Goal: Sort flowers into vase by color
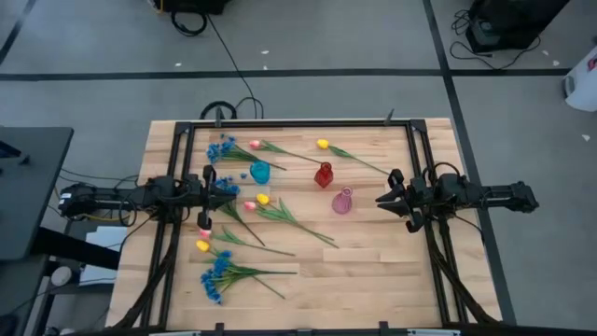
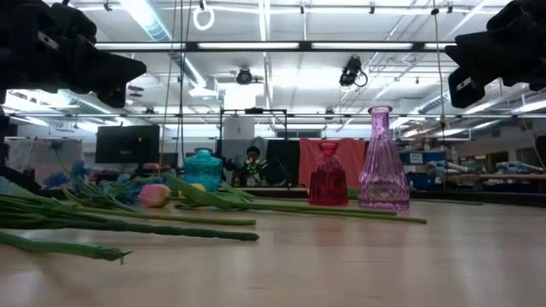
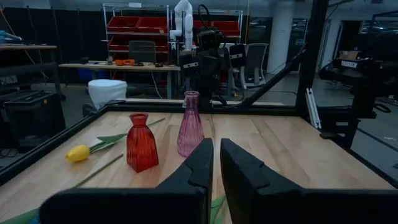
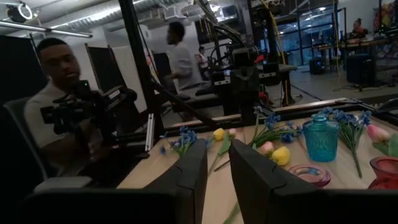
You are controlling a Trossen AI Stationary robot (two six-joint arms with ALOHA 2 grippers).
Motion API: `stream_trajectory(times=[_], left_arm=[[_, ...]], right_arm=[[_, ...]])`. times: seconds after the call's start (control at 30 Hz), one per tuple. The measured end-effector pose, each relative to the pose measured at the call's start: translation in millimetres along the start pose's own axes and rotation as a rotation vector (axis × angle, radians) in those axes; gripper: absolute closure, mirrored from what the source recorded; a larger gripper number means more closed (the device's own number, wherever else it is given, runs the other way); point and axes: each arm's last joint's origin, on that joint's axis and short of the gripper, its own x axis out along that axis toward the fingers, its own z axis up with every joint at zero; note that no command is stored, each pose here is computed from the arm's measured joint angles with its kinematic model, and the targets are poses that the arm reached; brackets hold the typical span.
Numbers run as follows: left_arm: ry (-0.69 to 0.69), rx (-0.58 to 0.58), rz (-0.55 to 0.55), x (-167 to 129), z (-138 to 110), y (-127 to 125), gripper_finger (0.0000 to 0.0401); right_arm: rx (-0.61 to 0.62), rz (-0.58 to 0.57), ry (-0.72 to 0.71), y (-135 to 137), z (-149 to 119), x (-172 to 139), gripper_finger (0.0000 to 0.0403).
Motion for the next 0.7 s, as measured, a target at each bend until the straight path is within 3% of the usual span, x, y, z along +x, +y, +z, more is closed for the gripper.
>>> stream_trajectory(times=[0.37, 0.5, 0.7], left_arm=[[-0.017, -0.012, -0.001, 0, 2, 0, 0.0364], [-0.095, -0.077, -0.007, 0, 9, 0, 0.0364], [-0.325, -0.139, -0.032, -5, 31, -1, 0.0364]], right_arm=[[0.000, 0.000, 0.000, 0, 0, 0, 0.0320], [0.000, 0.000, 0.000, 0, 0, 0, 0.0320], [0.000, 0.000, 0.000, 0, 0, 0, 0.0320]])
